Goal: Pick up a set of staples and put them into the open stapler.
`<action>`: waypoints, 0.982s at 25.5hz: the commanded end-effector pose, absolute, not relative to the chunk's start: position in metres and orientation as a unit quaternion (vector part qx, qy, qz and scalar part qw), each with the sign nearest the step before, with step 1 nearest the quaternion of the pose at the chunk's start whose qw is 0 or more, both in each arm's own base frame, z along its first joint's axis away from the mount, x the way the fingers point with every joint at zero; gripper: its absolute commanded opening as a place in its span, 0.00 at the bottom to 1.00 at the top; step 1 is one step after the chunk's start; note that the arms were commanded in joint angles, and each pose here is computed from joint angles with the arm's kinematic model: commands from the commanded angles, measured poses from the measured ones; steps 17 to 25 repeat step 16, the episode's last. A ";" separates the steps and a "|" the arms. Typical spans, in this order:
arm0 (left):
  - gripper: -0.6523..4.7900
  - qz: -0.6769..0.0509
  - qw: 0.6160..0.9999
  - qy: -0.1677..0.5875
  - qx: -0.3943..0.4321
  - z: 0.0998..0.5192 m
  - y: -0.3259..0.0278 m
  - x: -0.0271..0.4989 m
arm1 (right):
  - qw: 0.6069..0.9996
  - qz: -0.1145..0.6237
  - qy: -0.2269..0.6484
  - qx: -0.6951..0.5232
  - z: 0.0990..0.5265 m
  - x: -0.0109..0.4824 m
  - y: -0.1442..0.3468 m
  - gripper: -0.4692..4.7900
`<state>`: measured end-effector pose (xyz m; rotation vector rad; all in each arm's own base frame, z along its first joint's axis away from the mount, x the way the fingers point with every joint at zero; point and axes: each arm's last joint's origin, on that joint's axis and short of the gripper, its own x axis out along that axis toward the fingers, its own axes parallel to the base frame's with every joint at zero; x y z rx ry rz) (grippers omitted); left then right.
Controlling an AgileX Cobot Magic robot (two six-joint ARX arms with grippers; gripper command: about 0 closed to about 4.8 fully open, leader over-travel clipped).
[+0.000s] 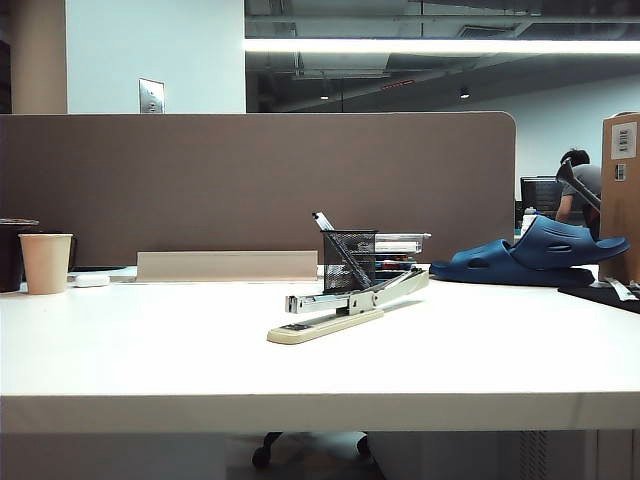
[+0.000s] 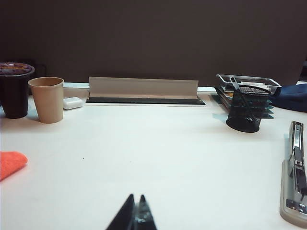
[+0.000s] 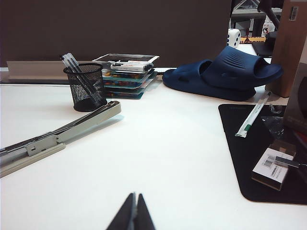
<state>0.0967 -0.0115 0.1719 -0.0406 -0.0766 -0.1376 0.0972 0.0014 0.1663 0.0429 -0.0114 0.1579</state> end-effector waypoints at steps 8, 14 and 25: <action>0.11 -0.071 0.996 -0.050 -0.021 0.175 -0.012 0.096 | 0.997 0.079 -0.015 0.021 0.167 0.097 0.002 0.08; 0.11 -0.071 0.996 -0.050 -0.021 0.175 -0.012 0.096 | 0.997 0.079 -0.015 0.021 0.167 0.097 0.002 0.08; 0.11 -0.071 0.996 -0.050 -0.021 0.175 -0.012 0.096 | 0.997 0.079 -0.015 0.021 0.167 0.097 0.002 0.08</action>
